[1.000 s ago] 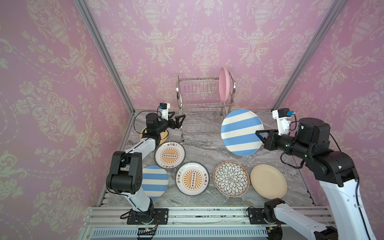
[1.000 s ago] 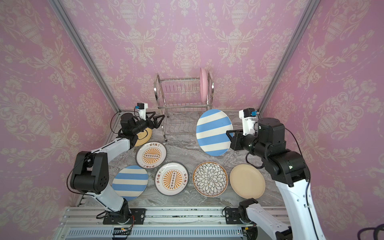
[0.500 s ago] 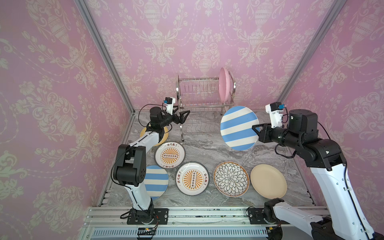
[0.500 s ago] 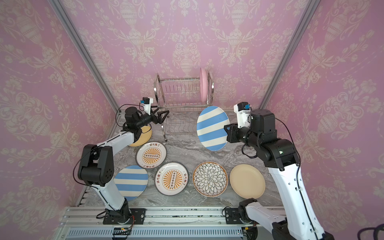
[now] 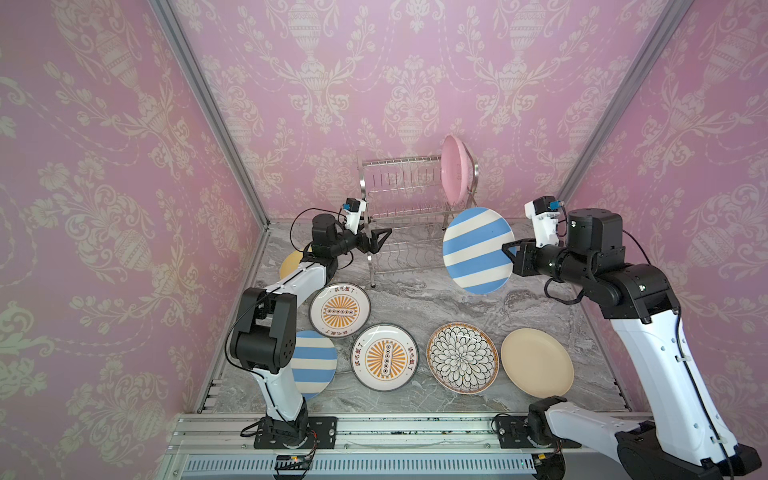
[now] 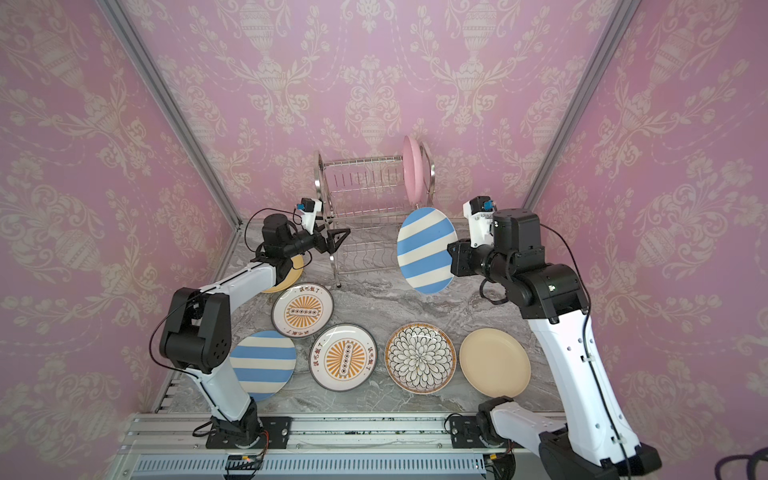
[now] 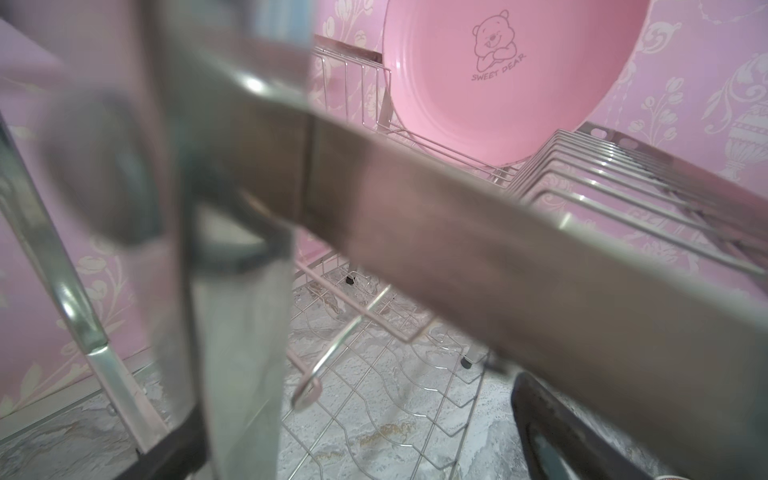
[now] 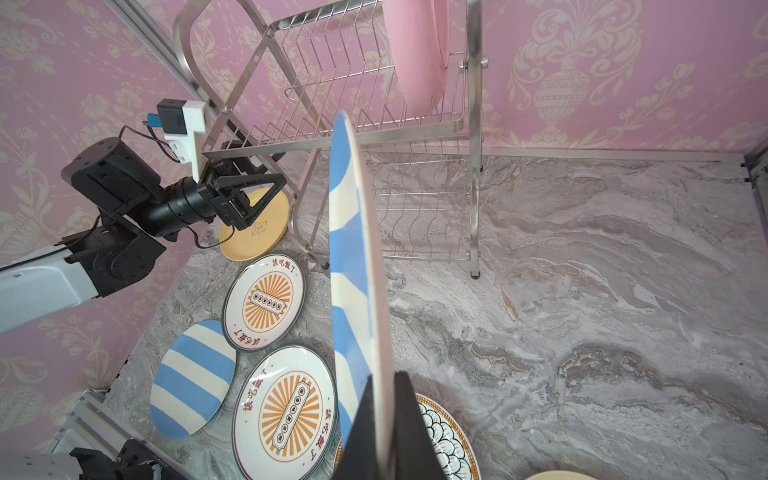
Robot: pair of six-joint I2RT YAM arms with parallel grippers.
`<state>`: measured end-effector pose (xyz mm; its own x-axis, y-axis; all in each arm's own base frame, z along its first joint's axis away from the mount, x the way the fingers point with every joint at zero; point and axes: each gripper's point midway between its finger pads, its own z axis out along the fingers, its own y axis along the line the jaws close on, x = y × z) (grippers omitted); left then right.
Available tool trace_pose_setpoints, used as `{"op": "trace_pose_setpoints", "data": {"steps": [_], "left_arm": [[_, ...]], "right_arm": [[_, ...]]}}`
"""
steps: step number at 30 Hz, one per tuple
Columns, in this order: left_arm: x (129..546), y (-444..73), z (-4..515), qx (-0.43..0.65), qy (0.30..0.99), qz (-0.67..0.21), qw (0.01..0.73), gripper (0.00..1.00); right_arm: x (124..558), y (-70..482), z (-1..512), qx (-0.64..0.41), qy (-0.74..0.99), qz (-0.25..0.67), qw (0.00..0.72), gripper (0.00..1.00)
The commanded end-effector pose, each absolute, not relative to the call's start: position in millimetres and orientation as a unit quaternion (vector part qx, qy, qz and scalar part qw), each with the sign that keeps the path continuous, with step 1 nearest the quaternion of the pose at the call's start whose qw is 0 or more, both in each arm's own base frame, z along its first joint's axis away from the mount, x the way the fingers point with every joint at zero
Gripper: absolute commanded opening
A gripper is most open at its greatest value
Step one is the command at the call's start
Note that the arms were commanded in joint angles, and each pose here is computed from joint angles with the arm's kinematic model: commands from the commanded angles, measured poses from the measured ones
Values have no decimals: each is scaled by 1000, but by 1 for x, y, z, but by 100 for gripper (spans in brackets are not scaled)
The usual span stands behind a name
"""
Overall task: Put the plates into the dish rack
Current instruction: 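Carry the upright striped plate with the right gripper up toward the rack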
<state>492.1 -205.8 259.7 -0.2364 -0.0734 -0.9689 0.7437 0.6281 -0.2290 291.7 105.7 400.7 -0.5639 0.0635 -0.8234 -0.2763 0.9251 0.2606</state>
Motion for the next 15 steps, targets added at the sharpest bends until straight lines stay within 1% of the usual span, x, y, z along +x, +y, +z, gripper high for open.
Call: {"op": "trace_pose_setpoints", "data": {"steps": [1, 5, 8, 11, 15], "left_arm": [[466, -224, 278, 278, 684, -372, 562, 99], [448, -233, 282, 279, 682, -382, 558, 99], [434, -236, 276, 279, 690, -378, 550, 99], [426, -234, 271, 272, 697, -378, 545, 99], [420, -225, 262, 256, 717, -360, 539, 99]], "right_arm": [[289, 106, 426, -77, 846, 181, 495, 0], [282, 95, 438, -85, 846, 147, 505, 0], [279, 85, 458, -80, 832, 124, 536, 0], [280, 84, 482, -79, 810, 126, 567, 0], [295, 88, 509, -73, 778, 136, 609, 0]]}}
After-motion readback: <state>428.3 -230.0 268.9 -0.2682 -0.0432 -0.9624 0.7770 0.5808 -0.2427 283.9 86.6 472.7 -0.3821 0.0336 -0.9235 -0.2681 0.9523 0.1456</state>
